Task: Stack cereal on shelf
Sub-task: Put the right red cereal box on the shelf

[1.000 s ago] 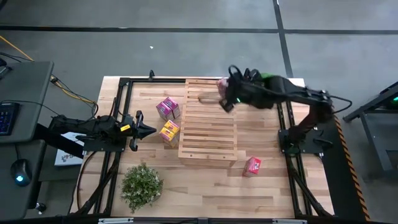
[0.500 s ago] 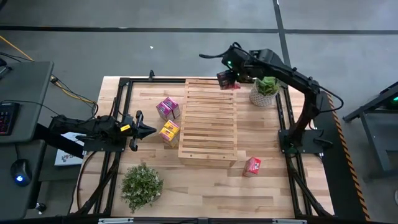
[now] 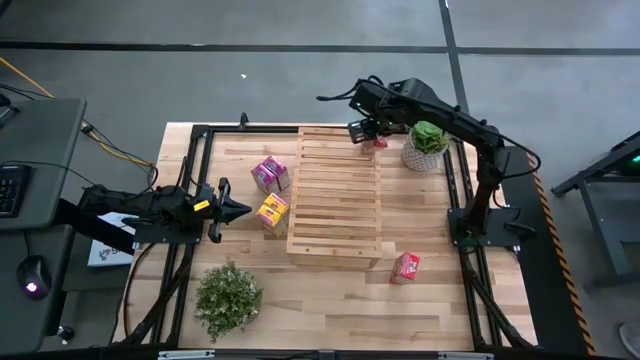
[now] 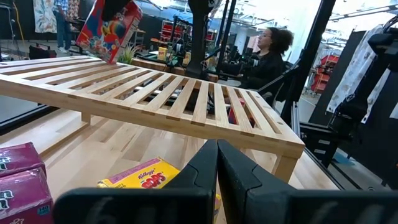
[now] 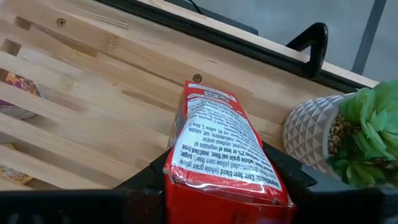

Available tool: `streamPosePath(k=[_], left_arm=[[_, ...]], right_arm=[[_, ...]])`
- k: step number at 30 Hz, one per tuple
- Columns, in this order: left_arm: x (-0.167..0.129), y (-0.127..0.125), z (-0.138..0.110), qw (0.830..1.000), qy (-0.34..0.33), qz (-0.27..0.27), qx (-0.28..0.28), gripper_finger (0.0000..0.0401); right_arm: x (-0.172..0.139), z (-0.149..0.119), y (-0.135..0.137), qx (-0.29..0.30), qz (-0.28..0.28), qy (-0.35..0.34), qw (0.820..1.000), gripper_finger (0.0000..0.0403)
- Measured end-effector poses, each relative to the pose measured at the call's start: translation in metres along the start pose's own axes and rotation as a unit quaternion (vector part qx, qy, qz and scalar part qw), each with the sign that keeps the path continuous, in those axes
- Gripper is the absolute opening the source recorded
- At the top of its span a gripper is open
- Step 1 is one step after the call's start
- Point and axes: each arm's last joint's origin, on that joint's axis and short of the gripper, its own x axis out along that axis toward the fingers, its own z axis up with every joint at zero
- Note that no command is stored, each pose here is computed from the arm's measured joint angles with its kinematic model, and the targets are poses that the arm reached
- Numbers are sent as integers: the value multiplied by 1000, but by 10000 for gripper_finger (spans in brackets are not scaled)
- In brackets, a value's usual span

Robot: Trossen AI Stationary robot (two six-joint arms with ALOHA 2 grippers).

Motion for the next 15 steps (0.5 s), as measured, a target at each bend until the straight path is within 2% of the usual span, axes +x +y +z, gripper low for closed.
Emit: streamPosePath(k=[8,15], left_arm=[[0,0,0,1000,0,0,0,3],[0,0,0,1000,0,0,0,3]], right_arm=[[0,-1,1,-20,-5,-5,1000,163],[0,0,1,-33,-13,-12,999,225]])
